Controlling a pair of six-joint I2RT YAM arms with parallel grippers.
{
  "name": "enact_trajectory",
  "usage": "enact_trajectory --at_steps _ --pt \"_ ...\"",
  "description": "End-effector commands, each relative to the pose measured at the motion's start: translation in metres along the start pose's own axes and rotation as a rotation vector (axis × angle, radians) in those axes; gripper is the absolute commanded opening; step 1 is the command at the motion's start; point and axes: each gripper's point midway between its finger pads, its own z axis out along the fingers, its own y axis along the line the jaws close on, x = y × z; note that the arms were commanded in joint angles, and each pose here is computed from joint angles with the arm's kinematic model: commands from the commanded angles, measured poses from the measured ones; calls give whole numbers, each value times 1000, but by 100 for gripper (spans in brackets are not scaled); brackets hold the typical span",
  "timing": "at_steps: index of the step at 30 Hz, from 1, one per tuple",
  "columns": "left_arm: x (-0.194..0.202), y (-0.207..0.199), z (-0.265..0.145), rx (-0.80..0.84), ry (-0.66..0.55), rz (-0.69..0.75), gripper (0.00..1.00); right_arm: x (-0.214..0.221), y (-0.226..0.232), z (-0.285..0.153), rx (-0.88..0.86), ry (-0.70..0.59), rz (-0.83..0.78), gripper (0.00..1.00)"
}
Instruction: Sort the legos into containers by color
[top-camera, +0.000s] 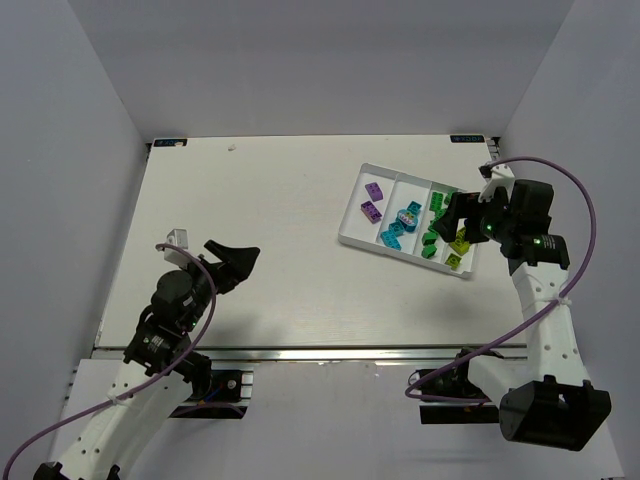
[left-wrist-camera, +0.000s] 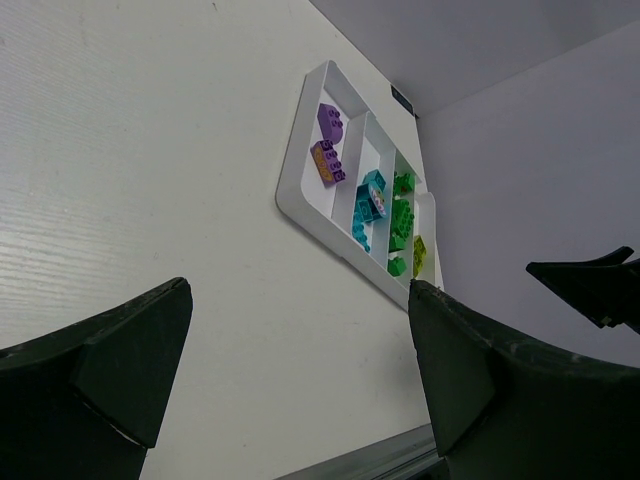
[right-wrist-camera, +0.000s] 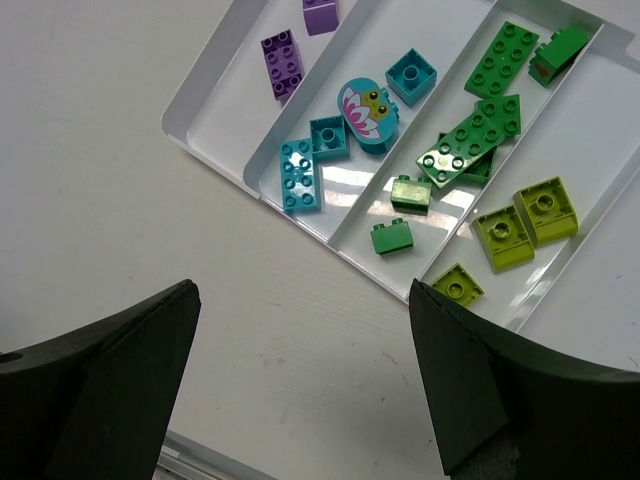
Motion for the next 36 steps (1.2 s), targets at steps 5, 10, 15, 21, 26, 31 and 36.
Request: enact_trajectory --at_steps 5,10,15,21,26,31,36 --pt "0 4 -1 -8 -6 -6 98 -3 0 -3 5 -21 -26 89" --pt "0 5 -1 -9 -7 -8 98 -3 -1 -3 7 -23 -28 89" --pt "1 4 -1 -9 -6 -6 98 -2 -1 -2 5 -20 -26 90" --pt "0 4 -1 -9 -9 -5 98 -1 -3 0 10 -17 -25 89" --pt "1 5 0 -12 -5 -3 98 -2 -3 1 12 -20 -25 89" --pt "0 4 2 -7 -7 -5 98 1 -5 2 17 -14 -20 89" --pt "1 3 4 -8 -3 -1 98 1 -7 3 25 -14 -22 90"
